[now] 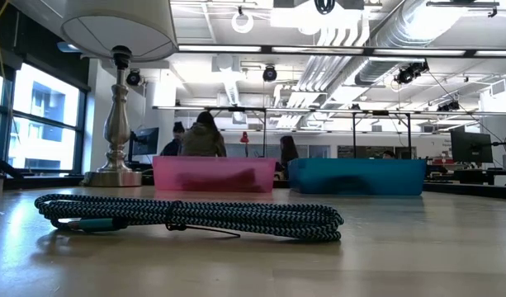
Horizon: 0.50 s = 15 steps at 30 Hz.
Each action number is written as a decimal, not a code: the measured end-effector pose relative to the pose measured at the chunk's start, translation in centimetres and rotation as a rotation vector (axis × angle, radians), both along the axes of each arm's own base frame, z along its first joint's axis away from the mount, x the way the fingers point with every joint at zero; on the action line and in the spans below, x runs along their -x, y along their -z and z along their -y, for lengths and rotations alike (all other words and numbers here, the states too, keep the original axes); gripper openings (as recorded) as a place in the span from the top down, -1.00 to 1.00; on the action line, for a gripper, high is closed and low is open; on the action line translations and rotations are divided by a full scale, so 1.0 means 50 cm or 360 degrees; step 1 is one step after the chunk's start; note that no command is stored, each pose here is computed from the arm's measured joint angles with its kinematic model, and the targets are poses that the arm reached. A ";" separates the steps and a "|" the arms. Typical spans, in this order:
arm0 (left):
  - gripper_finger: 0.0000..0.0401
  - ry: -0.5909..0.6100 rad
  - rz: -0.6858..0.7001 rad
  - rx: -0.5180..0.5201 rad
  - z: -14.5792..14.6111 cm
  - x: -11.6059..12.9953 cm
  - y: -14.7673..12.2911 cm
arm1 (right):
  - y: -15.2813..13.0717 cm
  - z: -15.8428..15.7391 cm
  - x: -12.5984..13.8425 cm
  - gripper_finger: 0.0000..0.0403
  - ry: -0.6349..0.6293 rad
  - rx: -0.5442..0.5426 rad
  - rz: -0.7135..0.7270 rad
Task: Pick & Place USB Port
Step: Put the top black and blue charger cable into the red bin
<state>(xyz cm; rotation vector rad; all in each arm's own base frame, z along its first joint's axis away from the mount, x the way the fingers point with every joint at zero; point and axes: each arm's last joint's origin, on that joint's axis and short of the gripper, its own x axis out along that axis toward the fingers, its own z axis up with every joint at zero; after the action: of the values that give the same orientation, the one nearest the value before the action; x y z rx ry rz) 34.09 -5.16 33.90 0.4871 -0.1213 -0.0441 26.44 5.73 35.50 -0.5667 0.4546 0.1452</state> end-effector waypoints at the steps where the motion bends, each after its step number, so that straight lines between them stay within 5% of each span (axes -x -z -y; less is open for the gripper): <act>1: 0.27 -0.0024 -0.0002 0.0003 -0.001 0.000 0.000 | 0.000 -0.001 0.000 0.94 -0.0010 -0.0004 0.0002; 15: 0.27 0.0117 0.0022 0.0050 0.003 0.000 -0.003 | 0.001 -0.001 0.000 0.94 -0.0011 -0.0005 -0.0005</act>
<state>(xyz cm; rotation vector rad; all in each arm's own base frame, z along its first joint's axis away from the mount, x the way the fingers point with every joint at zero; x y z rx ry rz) 34.07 -5.32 34.07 0.4515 -0.1532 -0.1105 26.44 5.79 35.46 -0.5651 0.4556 0.1537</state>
